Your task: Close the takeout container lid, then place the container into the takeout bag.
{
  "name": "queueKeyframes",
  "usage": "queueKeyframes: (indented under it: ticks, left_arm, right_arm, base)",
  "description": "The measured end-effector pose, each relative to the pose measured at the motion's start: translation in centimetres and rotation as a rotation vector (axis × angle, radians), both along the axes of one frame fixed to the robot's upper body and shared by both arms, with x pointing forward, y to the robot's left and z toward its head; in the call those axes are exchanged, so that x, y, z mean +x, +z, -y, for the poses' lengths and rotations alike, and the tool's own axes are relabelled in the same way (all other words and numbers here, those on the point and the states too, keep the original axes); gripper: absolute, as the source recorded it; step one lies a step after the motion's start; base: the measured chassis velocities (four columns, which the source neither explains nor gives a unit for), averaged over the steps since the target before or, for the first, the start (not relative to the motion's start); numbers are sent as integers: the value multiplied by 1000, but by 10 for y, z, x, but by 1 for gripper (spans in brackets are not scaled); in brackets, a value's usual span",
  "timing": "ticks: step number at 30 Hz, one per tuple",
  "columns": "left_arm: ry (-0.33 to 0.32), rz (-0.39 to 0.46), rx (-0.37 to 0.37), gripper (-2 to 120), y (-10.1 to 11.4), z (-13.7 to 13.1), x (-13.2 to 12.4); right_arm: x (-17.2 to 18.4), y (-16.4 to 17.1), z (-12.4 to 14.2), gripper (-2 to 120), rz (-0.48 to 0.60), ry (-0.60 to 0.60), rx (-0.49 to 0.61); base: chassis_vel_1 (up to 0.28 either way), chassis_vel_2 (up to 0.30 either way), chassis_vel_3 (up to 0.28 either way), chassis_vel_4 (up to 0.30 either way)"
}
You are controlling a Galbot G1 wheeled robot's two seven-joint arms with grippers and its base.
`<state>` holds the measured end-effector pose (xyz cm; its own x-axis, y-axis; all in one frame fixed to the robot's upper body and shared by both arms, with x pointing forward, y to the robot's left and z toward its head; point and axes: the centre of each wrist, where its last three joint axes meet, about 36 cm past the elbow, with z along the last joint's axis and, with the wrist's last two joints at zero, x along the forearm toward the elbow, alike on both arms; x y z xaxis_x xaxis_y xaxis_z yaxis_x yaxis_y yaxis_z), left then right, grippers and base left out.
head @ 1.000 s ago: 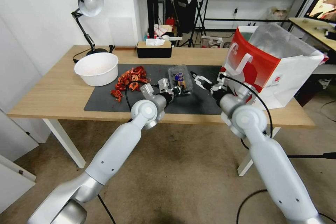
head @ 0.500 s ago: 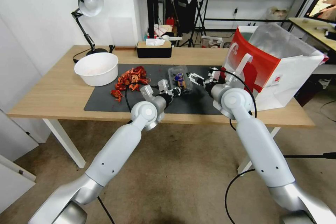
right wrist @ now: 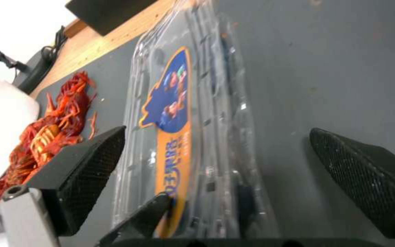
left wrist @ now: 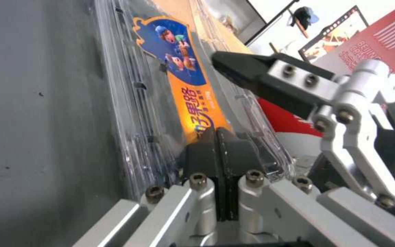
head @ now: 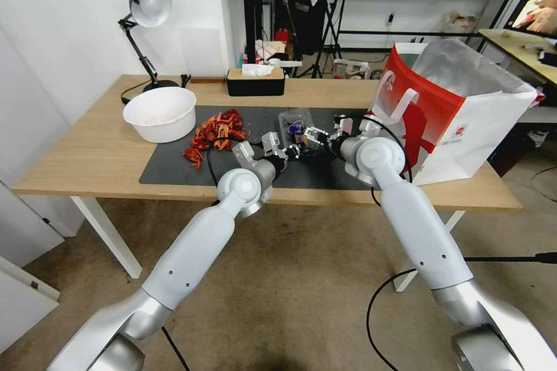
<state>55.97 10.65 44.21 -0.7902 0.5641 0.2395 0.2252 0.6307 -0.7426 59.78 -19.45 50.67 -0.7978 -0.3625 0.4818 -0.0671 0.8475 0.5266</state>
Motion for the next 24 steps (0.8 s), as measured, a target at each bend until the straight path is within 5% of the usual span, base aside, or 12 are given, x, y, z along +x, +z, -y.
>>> queueKeyframes:
  ticks: [17, 24]
  left_arm:
    - [-1, 4, -3, 0, 1, 2, 0]
    - [2, 4, -3, 0, 1, 1, -1]
  right_arm:
    - [19, 2, -4, 98, -67, 14, 38]
    - [23, 4, -7, 73, -82, 12, 50]
  base:
    - [0, 0, 0, 0]
    - [0, 0, 0, 0]
